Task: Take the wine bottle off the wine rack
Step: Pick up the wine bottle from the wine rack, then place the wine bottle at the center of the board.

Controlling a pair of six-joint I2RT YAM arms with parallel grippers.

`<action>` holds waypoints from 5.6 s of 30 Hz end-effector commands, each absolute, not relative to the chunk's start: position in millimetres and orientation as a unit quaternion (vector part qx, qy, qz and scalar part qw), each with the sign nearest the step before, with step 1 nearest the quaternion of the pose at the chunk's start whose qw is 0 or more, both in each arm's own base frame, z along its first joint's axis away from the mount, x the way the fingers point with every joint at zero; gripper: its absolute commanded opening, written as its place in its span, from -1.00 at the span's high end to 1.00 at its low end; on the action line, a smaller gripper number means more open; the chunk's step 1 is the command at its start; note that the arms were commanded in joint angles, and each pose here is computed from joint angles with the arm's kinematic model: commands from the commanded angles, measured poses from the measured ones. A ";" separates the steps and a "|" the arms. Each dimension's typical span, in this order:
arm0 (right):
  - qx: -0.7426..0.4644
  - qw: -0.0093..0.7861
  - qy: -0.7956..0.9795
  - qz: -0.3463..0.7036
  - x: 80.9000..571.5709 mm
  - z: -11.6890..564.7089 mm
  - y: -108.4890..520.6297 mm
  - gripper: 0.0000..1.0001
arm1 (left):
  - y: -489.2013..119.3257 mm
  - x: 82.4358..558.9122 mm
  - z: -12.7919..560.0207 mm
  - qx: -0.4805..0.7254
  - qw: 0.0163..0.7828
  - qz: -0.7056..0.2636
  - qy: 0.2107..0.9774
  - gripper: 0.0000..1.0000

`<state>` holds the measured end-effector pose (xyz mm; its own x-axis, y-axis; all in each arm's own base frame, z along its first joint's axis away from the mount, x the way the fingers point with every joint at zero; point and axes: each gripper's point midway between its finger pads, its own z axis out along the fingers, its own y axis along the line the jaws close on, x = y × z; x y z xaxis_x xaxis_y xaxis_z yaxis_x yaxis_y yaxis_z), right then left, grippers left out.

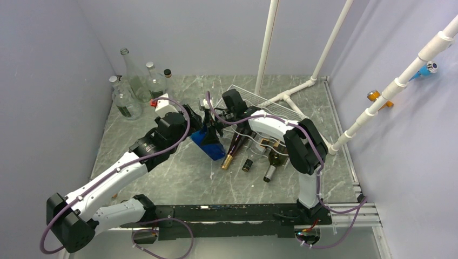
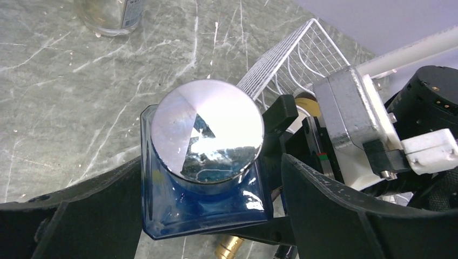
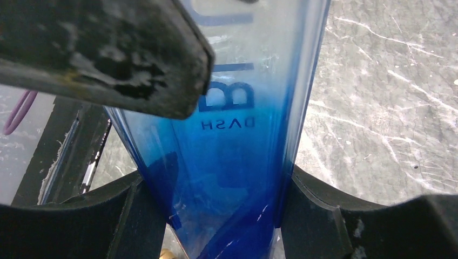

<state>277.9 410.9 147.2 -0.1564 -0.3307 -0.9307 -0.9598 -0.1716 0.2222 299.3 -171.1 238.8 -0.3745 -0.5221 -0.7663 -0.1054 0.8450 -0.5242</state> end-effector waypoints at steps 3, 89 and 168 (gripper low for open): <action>-0.591 0.358 0.488 0.534 276.0 195.6 419.4 1.00 | -172.2 307.4 260.2 -0.218 0.543 -0.210 0.783 -0.74; -0.633 0.347 0.540 0.434 247.3 242.7 321.0 -0.99 | -157.6 288.7 373.9 0.021 0.712 -0.227 0.664 1.00; -0.544 0.441 0.545 0.461 255.6 246.7 252.4 -0.99 | 43.0 481.4 391.1 0.028 0.782 0.026 0.621 1.00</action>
<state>258.7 251.3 235.0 -0.0691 -0.2248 -0.9720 -0.9976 0.0150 0.0674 473.2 43.6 266.1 -0.1432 0.0057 -0.9897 -0.0201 0.9998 0.0086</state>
